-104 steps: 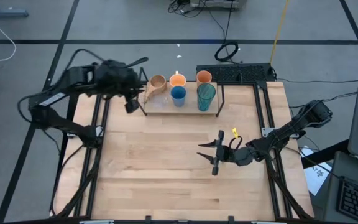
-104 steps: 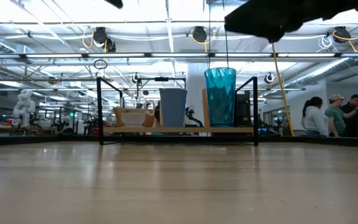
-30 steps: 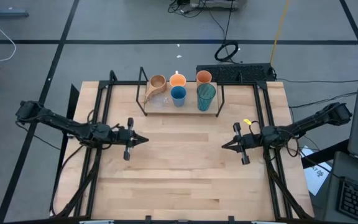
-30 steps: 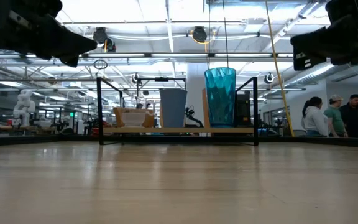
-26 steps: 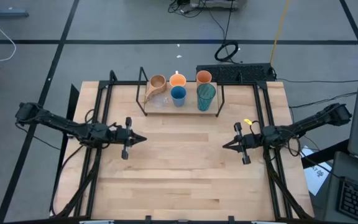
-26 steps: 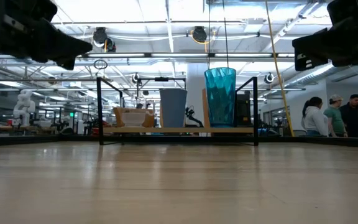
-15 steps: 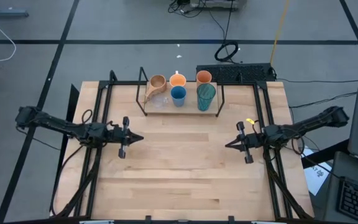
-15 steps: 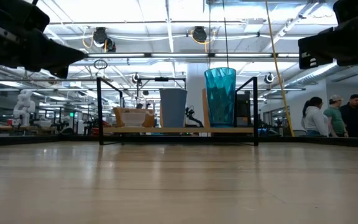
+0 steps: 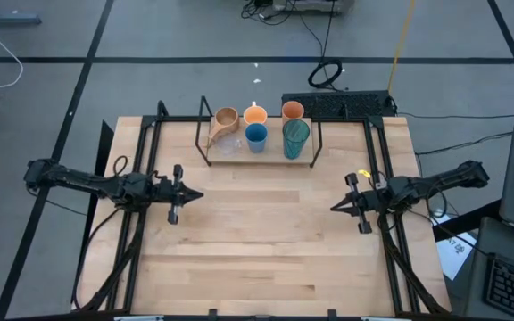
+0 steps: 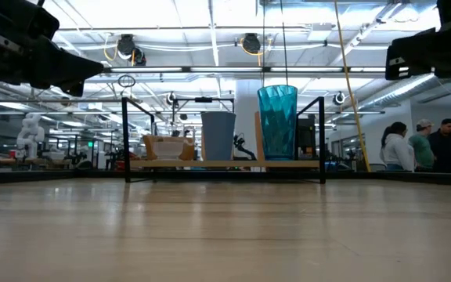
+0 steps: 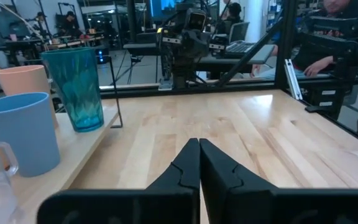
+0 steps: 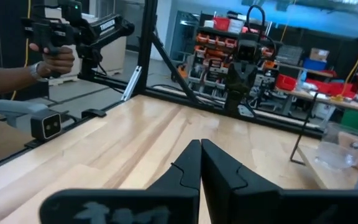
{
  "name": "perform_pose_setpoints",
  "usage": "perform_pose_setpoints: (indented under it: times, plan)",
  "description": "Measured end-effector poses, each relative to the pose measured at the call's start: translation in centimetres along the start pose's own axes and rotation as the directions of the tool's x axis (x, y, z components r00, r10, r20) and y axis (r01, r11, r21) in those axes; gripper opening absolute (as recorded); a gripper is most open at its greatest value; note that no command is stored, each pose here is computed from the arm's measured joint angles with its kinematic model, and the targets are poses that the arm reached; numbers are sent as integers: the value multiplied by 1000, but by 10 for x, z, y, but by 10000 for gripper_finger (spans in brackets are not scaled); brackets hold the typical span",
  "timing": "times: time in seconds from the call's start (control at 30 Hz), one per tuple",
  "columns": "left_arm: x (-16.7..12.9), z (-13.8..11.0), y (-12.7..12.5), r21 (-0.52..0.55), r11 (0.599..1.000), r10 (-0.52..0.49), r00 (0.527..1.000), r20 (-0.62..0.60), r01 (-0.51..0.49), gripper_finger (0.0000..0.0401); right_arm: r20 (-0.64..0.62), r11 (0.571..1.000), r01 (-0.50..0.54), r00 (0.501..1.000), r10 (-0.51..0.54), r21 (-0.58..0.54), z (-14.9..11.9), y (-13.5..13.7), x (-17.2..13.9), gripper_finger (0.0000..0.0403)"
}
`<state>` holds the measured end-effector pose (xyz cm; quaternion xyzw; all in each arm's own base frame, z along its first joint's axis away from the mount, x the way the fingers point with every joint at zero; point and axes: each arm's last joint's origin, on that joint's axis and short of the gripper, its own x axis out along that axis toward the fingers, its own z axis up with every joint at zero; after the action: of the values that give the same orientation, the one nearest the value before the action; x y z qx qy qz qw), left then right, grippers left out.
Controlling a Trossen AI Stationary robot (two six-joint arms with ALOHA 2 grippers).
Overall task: Stack small to large cups/mugs on shelf
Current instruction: Return to Home Position
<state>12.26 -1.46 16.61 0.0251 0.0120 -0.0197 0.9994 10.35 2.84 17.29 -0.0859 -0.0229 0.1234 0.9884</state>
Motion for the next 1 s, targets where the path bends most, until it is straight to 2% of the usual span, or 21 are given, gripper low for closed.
perform_pose_setpoints:
  times: [0.2, 0.37, 0.6, 1.0]
  plan:
    - [-1, 0, 0, 0, 1000, -1, 1000, 0, 1, 13, 37, 999, 22, 999, -20, -44, 2, -2, -7, 0]
    - [-1, 0, 0, -1, 1000, -1, 1000, -1, 1, 3, 24, 998, 37, 999, -36, -52, 0, -4, -11, 0]
    - [-1, 0, 0, 0, 1000, 0, 1000, -1, 0, 13, 20, 997, -7, 1000, 9, -76, -1, -6, -11, 0]
    - [-3, 2, 0, 55, 998, 0, 1000, 17, -1, 7, 0, 994, 71, 997, -71, -79, -3, -14, -12, 0]
